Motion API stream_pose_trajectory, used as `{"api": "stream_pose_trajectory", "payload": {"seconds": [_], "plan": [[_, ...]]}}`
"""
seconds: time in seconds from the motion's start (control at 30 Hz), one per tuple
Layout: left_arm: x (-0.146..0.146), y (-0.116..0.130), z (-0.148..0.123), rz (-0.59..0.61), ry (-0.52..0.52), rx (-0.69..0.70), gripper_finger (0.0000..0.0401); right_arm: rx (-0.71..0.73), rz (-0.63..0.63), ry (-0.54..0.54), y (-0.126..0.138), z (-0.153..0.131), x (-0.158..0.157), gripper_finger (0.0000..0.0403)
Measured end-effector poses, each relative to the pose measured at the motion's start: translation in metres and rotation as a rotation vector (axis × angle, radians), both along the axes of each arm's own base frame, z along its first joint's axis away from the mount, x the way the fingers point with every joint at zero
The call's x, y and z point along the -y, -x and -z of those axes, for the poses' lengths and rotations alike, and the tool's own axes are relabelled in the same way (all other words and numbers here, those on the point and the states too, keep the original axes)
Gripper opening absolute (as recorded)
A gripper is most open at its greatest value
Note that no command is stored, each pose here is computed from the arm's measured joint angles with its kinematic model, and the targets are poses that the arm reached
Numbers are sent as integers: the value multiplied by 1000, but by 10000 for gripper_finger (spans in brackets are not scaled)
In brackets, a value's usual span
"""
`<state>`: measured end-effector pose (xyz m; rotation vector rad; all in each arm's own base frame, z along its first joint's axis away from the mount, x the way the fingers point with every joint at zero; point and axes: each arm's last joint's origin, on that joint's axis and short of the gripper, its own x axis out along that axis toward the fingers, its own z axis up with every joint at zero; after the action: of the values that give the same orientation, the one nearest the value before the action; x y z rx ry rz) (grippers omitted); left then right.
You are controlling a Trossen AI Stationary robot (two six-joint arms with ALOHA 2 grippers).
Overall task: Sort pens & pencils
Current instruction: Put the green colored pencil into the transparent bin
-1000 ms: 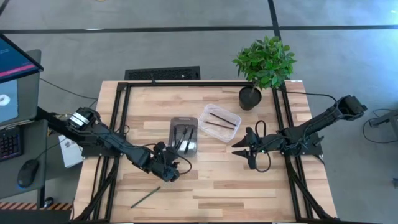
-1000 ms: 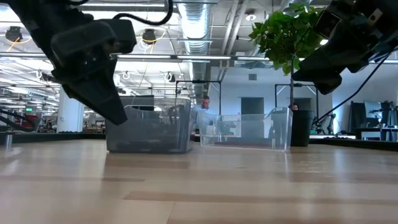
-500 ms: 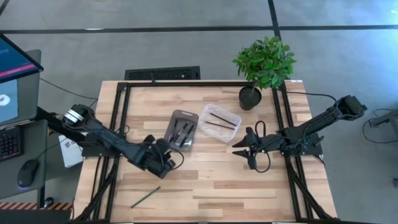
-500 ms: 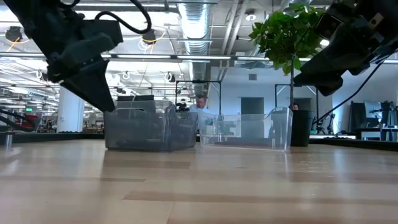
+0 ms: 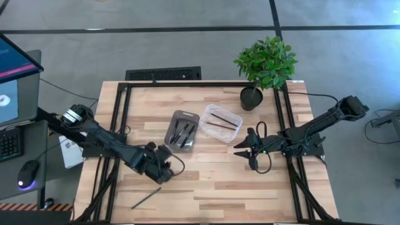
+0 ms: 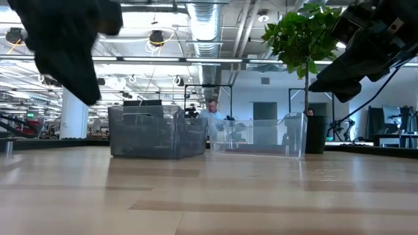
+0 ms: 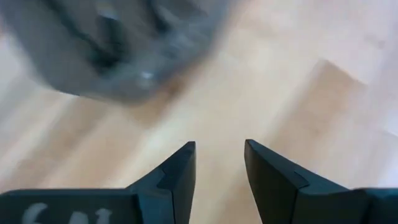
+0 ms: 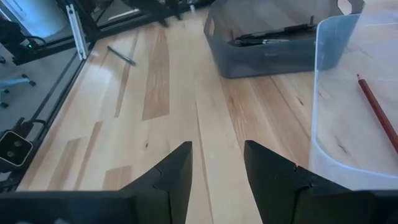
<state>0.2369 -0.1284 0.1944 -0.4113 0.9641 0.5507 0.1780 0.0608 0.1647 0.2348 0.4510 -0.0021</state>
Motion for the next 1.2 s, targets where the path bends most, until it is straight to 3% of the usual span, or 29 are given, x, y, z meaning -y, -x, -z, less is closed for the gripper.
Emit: {"api": "stream_pose_trajectory", "payload": {"seconds": [0.23, 0.47, 0.63, 1.2], "plan": [[29, -6, -34, 155, 249, -19, 128, 0, -1, 6, 0, 0, 0, 170], [39, -1, -41, 60, 390, -62, 128, 1, -2, 7, 0, 0, 0, 170], [42, 5, -33, -39, 383, -127, 128, 1, -2, 7, 0, 0, 0, 170], [85, -6, 8, -79, 330, -287, 128, 8, 32, 5, -2, -1, 6, 170]]}}
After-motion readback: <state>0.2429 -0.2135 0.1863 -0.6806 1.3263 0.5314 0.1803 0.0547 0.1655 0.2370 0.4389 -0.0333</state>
